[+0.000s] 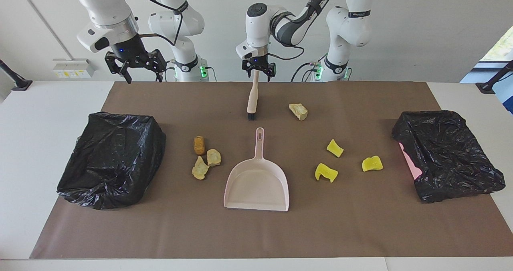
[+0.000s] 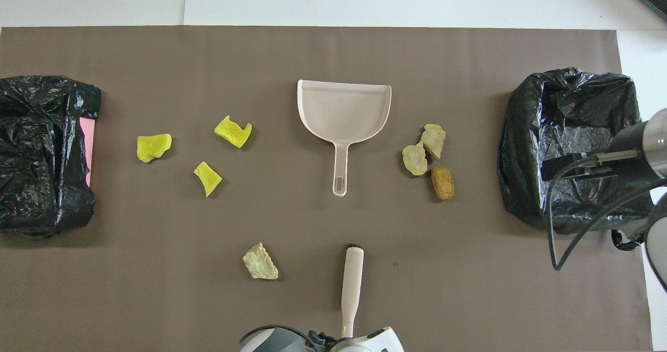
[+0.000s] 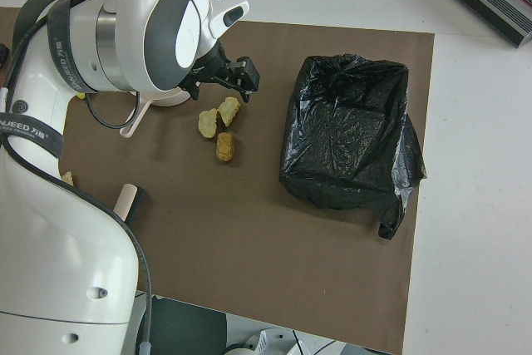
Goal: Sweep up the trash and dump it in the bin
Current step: 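Reach the left gripper to the wooden brush handle and grasp it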
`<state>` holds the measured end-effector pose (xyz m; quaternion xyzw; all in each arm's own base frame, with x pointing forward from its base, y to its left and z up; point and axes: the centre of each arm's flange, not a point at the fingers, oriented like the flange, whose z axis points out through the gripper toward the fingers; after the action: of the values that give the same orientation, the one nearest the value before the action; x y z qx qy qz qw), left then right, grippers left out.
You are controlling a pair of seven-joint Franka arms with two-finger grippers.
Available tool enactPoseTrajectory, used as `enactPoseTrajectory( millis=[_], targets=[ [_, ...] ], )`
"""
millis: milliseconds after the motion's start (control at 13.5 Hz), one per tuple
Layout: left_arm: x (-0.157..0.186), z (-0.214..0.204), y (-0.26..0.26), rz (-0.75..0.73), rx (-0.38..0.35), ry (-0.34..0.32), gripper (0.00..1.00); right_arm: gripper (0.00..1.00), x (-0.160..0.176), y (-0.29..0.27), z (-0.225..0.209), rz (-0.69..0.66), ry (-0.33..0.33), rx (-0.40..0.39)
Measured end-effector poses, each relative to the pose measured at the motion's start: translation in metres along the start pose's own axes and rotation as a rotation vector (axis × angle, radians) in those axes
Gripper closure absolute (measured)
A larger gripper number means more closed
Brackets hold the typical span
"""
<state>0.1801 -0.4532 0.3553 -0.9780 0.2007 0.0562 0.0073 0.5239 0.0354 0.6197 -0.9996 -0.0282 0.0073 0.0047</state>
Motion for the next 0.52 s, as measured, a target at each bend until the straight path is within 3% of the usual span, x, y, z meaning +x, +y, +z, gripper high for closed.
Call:
enactPoseTrajectory(
  millis=[148,222,443,517],
  targets=[
    [-0.0006,0.0077,0.0026,-0.024,-0.018,-0.021,0.0,0.0,-0.0001,0.0,0.0016,0.0,-0.003,0.0],
    [-0.0011,0.0103,0.0042,-0.038,-0.026,-0.03,0.06,0.0,-0.0002,0.0,0.003,0.0,-0.006,0.0],
    [-0.0002,0.0139,0.0045,-0.077,-0.03,-0.039,0.44,0.0,-0.0004,0.0,0.0058,0.0,-0.012,0.0],
    [0.0008,0.0138,0.0036,-0.093,-0.03,-0.04,0.61,0.0,-0.0004,0.0001,0.0067,0.0,-0.014,0.0]
  ],
)
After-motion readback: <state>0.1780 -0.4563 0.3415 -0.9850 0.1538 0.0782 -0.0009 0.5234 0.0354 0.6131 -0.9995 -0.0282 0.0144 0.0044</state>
